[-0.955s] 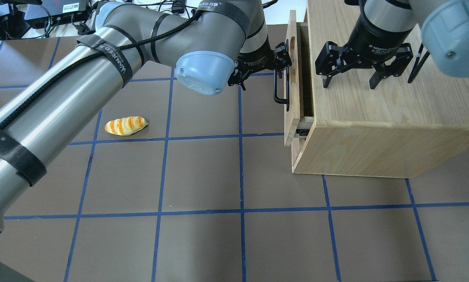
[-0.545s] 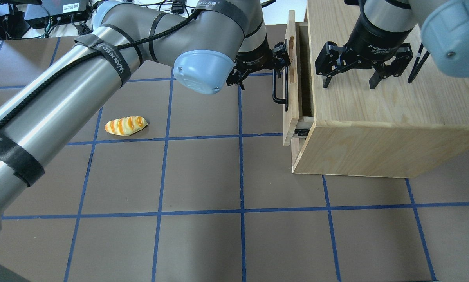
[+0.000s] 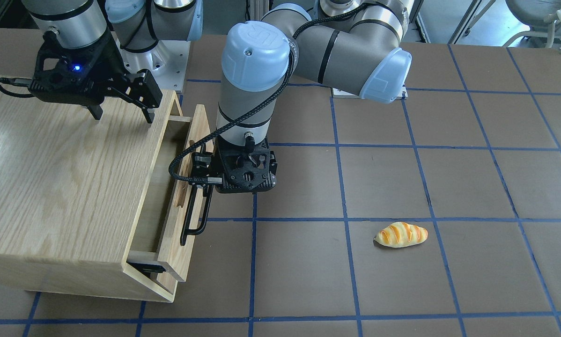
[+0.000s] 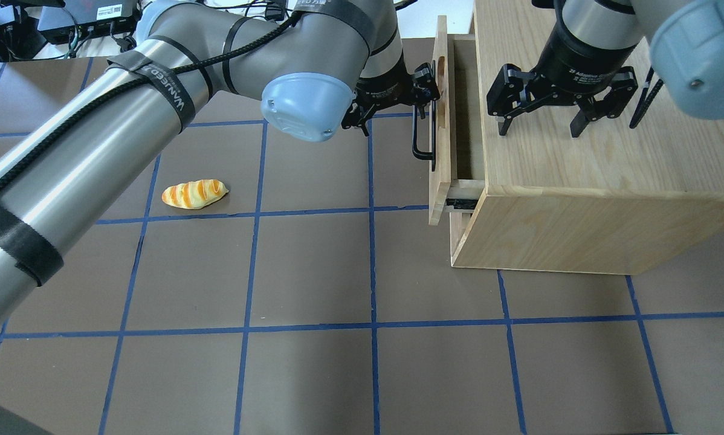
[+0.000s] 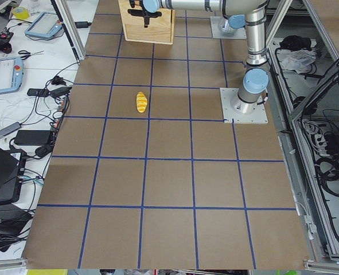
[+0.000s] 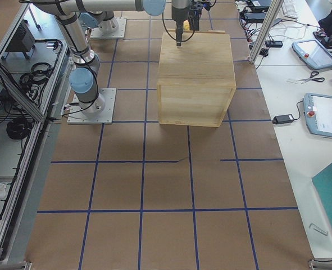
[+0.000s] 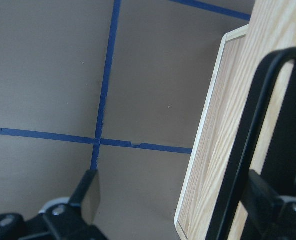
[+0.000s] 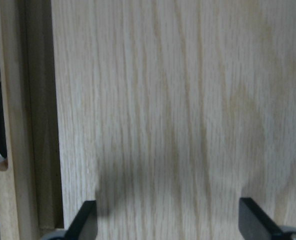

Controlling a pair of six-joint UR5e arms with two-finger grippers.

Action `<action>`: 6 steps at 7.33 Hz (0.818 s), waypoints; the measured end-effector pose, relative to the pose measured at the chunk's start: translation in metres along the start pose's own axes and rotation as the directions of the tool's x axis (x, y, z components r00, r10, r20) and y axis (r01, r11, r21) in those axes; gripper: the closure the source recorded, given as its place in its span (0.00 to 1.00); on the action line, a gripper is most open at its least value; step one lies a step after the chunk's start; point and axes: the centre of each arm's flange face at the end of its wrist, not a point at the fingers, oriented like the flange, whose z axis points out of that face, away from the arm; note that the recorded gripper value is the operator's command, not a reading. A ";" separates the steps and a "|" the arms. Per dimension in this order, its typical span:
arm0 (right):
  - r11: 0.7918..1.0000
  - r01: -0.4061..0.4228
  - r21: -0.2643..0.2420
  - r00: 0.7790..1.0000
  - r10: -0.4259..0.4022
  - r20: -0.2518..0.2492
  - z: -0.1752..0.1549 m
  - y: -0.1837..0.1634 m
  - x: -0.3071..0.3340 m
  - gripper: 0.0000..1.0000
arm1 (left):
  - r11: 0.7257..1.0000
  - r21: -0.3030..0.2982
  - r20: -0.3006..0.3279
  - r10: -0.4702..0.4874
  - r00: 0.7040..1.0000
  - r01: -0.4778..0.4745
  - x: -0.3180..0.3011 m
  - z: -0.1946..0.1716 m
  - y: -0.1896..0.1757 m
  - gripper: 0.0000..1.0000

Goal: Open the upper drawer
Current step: 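Pull the handle with the left gripper, sliding the drawer outward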

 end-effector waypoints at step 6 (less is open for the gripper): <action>1.000 0.000 0.000 1.000 0.000 0.000 0.000 0.000 0.000 0.00 | 1.000 -0.010 0.017 0.000 1.000 0.000 -0.026 -0.012 -0.018 0.00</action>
